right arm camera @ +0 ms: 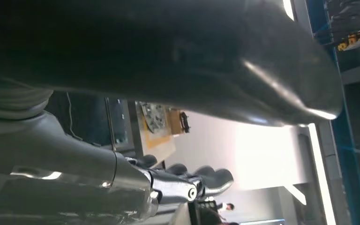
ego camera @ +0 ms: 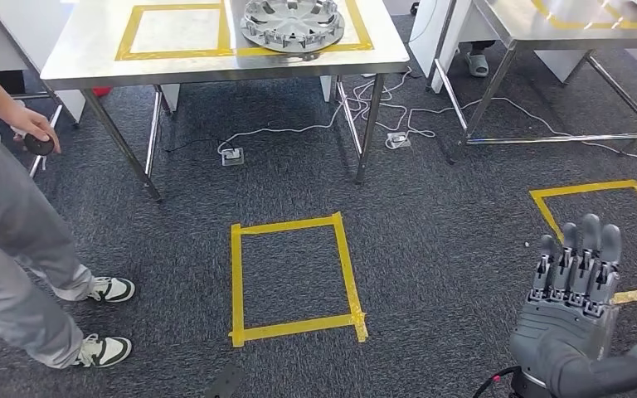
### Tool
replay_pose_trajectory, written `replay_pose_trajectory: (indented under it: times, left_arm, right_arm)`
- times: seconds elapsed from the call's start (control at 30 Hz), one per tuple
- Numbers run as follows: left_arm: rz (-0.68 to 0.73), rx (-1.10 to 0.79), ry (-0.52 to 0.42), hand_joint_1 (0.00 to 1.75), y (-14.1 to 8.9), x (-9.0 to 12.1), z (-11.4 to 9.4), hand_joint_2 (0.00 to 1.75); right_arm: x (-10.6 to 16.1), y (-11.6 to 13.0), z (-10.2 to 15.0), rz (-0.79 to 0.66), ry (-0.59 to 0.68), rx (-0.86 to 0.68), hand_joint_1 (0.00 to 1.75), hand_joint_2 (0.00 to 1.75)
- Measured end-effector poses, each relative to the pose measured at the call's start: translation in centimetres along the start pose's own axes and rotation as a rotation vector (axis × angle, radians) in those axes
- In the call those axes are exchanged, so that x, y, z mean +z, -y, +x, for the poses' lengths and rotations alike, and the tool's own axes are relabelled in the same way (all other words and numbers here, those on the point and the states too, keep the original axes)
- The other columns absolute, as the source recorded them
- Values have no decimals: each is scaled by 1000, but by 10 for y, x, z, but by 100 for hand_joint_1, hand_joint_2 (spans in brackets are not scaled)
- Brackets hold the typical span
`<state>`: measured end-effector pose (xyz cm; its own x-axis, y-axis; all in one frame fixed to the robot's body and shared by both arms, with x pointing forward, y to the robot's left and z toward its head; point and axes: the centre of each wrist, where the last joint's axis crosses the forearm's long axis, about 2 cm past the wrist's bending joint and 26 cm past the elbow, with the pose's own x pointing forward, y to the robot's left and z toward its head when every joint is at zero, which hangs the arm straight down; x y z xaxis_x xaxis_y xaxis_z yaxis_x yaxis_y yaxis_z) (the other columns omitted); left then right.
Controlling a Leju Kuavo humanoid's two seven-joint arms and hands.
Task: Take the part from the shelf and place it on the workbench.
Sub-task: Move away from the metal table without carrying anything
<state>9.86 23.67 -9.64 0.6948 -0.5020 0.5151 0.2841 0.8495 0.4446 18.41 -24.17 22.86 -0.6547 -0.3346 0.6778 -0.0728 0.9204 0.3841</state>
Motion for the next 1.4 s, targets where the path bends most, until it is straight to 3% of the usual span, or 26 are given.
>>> replay_pose_trajectory:
  times: [0.43,1.03,1.4]
  left_arm:
    - [-1,-7,29,0,-1,-3,6,0]
    - [33,5,1,0,-14,-4,-11,0]
    - [20,3,-28,0,-14,-3,-13,0]
  right_arm:
    - [-2,-3,7,8,40,4,0,0]
    - [-28,-9,40,10,333,109,0,0]
    - [-34,-3,42,35,351,65,0,0]
